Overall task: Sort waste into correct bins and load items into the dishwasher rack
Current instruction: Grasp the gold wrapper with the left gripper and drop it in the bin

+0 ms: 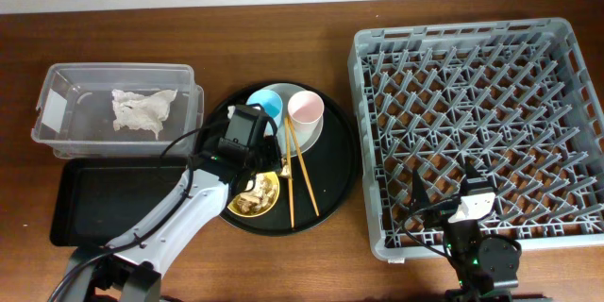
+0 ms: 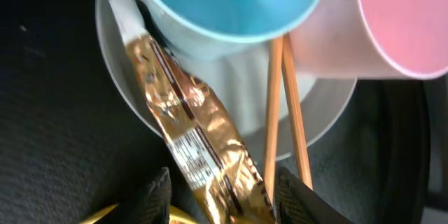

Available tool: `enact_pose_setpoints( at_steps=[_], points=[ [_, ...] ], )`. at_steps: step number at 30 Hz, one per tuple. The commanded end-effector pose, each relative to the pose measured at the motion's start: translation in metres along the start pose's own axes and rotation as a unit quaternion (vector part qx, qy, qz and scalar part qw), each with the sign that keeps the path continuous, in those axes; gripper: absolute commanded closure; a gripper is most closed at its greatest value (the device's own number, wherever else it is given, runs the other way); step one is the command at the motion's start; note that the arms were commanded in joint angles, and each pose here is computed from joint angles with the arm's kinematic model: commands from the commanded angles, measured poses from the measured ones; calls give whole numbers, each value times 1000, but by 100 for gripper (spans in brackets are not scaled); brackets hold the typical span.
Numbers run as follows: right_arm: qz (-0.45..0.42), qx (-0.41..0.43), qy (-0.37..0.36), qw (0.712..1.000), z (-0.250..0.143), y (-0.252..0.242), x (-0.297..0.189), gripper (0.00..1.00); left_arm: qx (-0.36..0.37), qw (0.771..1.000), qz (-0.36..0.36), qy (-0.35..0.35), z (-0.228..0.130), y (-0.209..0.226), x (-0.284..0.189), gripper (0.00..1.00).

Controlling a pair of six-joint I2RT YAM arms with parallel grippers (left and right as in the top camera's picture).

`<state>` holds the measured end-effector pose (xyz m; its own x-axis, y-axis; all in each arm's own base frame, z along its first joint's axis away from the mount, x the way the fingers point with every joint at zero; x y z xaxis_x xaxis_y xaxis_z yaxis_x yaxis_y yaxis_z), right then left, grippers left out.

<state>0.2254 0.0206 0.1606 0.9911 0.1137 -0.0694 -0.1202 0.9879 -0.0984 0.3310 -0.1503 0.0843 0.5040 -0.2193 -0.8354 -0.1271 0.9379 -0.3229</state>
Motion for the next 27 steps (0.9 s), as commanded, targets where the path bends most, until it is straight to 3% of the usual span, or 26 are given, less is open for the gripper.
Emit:
enact_pose_setpoints(
  at_steps=[1, 7, 11, 13, 17, 22, 24, 27],
  points=[
    [-2, -2, 2, 1000, -2, -1, 0, 2, -5, 999, 33, -7, -1, 12, 19, 53],
    [-2, -2, 2, 1000, -2, -1, 0, 2, -5, 999, 35, -7, -3, 13, 45, 55],
    [-2, -2, 2, 1000, -2, -1, 0, 2, -5, 999, 34, -8, -2, 13, 44, 93],
    [-2, -2, 2, 1000, -2, -1, 0, 2, -7, 999, 28, -18, 4, 11, 37, 100],
    [-2, -2, 2, 1000, -2, -1, 0, 2, -32, 995, 44, -82, 40, 22, -30, 99],
    [-2, -2, 2, 1000, -2, -1, 0, 2, -127, 958, 70, -247, 104, 82, -134, 100],
    [-2, -2, 2, 1000, -2, -1, 0, 1, -166, 936, 134, -279, 115, 123, -146, 100],
    [-2, -2, 2, 1000, -2, -1, 0, 2, -213, 916, 188, -282, 131, 176, -123, 99]
  ],
)
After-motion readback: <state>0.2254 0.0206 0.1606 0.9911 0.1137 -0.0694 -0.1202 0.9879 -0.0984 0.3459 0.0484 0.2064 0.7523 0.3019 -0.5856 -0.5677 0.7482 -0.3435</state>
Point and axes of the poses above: each gripper's point midway between its finger pads, its own x axis out along the fingers, its own y axis along the line the jaws close on, z = x × y, the point moved 2 cm from there along -x, back along the fingers, and after that the axes turned 7 degrees about -x, right-handed, at the moved point
